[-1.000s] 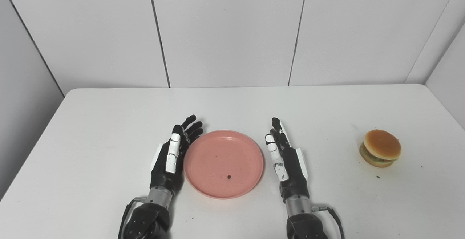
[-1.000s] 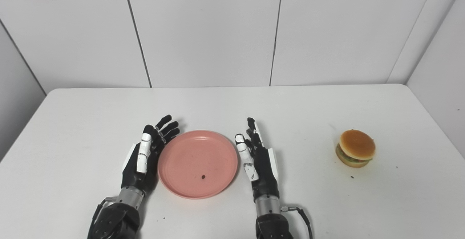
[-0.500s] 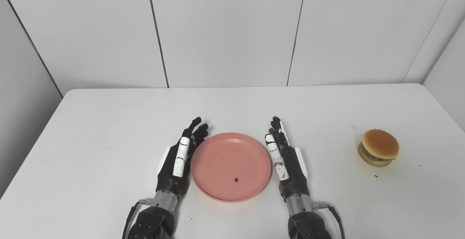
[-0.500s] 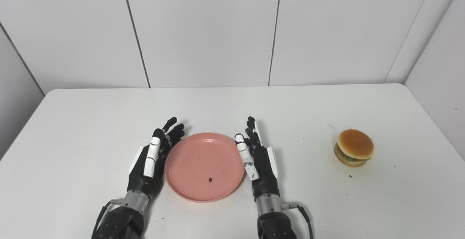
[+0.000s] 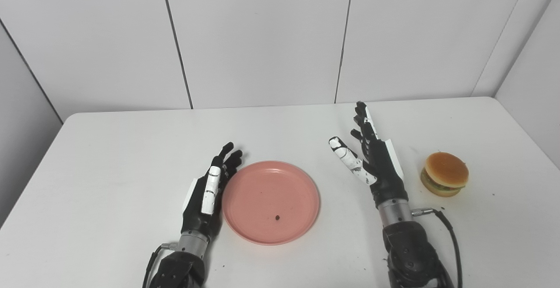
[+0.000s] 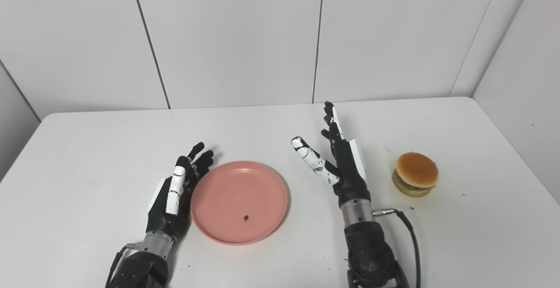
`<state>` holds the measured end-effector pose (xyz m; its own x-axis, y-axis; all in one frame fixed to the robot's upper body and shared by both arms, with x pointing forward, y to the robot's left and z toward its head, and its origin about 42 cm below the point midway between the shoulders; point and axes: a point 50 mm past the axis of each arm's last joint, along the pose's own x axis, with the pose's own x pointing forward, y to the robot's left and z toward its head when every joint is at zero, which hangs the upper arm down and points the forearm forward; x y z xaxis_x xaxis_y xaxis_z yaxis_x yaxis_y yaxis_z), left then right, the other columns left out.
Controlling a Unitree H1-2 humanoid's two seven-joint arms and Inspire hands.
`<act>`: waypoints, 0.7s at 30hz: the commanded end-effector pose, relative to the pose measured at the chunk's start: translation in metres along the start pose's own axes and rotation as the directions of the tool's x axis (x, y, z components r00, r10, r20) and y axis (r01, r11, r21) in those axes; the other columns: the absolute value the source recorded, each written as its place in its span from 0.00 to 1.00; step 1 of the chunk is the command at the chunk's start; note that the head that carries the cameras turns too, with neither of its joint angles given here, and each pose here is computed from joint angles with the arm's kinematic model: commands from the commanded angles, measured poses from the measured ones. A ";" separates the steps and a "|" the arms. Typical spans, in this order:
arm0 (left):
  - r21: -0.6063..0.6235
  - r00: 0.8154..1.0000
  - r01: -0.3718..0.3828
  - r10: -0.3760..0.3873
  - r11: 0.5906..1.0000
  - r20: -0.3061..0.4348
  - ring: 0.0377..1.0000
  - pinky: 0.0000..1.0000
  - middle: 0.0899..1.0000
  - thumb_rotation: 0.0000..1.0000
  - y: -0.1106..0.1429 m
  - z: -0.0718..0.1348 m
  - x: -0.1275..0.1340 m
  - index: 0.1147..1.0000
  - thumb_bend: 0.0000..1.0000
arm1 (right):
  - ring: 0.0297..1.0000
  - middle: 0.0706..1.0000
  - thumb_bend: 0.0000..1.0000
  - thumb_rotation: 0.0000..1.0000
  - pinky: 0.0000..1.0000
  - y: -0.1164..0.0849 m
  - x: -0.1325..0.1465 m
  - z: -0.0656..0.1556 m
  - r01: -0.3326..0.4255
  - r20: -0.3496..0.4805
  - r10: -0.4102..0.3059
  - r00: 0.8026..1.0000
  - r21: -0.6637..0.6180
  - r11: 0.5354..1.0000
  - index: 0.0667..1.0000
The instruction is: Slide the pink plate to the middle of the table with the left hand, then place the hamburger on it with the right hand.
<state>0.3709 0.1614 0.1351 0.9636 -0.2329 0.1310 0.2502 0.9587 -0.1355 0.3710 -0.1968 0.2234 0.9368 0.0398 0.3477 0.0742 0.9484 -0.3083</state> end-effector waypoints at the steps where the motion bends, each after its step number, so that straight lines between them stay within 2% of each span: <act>1: -0.028 0.996 -0.019 0.016 0.999 -0.088 0.94 0.98 0.90 1.00 0.005 -0.024 -0.017 0.89 0.62 | 0.95 0.96 0.62 0.66 0.93 -0.023 0.011 0.025 0.033 0.065 -0.029 0.997 -0.070 0.997 0.99; 5: -0.027 0.997 -0.016 0.014 1.000 -0.082 0.94 0.98 0.92 1.00 0.012 -0.022 -0.018 0.89 0.60 | 0.96 0.97 0.67 0.66 0.92 -0.045 0.013 0.033 0.063 0.088 -0.049 0.995 -0.169 0.984 0.97; 10: -0.032 0.997 -0.024 0.022 0.999 -0.081 0.93 0.96 0.91 1.00 0.017 -0.021 -0.017 0.88 0.59 | 0.96 0.95 0.72 0.62 0.95 -0.061 0.015 0.038 0.057 0.077 -0.040 0.996 -0.230 0.971 0.97; 12: -0.029 0.997 -0.020 0.018 0.999 -0.072 0.93 0.95 0.91 1.00 0.019 -0.022 -0.016 0.89 0.59 | 0.96 0.94 0.74 0.63 0.93 -0.069 0.014 0.041 0.060 0.058 -0.045 0.997 -0.289 0.956 0.96; 18: -0.026 0.997 -0.015 0.013 1.000 -0.072 0.93 0.95 0.90 1.00 0.020 -0.020 -0.016 0.90 0.58 | 0.91 0.94 0.75 0.58 0.82 -0.088 0.012 0.045 0.121 0.039 -0.116 0.993 -0.435 0.892 0.94; 21: -0.033 0.997 -0.020 0.018 0.999 -0.075 0.92 0.94 0.90 1.00 0.019 -0.020 -0.016 0.89 0.58 | 0.92 0.95 0.74 0.56 0.83 -0.097 0.012 0.044 0.132 0.034 -0.132 0.991 -0.475 0.870 0.95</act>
<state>0.3738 0.1713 0.1365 0.9587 -0.2452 0.1443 0.2657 0.9529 -0.1462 0.3600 -0.2687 0.2740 0.9370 -0.0641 0.3435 0.2850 0.7090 -0.6451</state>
